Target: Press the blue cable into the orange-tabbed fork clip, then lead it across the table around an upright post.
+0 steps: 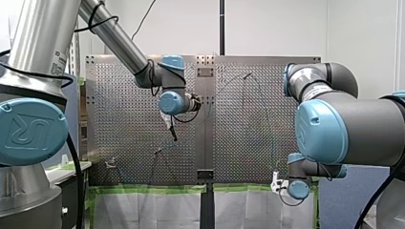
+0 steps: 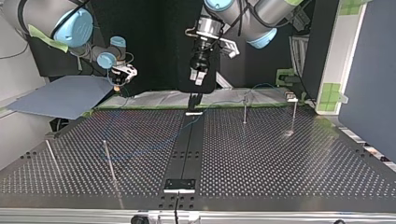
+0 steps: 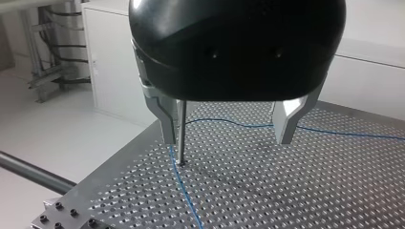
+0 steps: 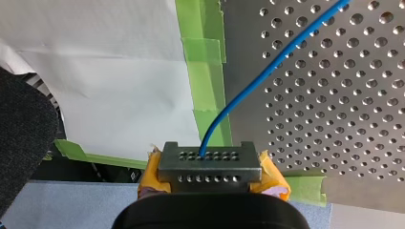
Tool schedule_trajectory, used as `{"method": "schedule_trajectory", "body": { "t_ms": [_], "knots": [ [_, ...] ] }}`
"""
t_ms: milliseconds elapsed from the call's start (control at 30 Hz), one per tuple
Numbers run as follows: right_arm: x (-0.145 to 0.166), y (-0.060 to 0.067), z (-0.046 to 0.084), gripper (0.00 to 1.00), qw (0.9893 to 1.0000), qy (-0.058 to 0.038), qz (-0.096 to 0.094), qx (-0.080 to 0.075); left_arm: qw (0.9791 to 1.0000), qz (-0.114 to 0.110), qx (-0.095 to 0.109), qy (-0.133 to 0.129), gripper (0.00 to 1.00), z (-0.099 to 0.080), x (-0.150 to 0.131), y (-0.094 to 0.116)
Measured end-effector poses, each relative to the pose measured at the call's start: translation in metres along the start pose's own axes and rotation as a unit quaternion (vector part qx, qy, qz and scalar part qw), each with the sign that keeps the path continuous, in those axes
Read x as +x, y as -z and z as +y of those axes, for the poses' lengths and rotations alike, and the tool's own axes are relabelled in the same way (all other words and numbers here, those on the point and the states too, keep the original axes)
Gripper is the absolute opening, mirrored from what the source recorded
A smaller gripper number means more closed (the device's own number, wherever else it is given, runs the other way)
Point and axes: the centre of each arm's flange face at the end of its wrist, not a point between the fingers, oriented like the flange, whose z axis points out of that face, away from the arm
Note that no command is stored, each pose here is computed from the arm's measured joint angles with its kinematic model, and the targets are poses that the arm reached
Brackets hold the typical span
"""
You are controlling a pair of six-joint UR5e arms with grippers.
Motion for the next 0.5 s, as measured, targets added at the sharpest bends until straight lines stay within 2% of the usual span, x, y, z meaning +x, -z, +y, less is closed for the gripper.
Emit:
{"method": "schedule_trajectory", "body": {
  "t_ms": [267,400,500],
  "knots": [
    [0.0,0.0,0.0,0.0,1.0,0.0002,0.0,0.0,0.9996,0.001,0.0,-0.029,0.98,0.015,0.016,0.019],
    [0.0,0.0,-0.001,0.0,1.0,0.0007,0.0,0.0,0.9991,0.013,0.006,-0.039,0.98,0.023,0.026,0.032],
    [0.0,0.0,-0.001,0.0,1.0,0.001,0.0,0.001,0.999,0.021,0.014,-0.036,0.98,0.029,0.033,0.041]
  ]
}}
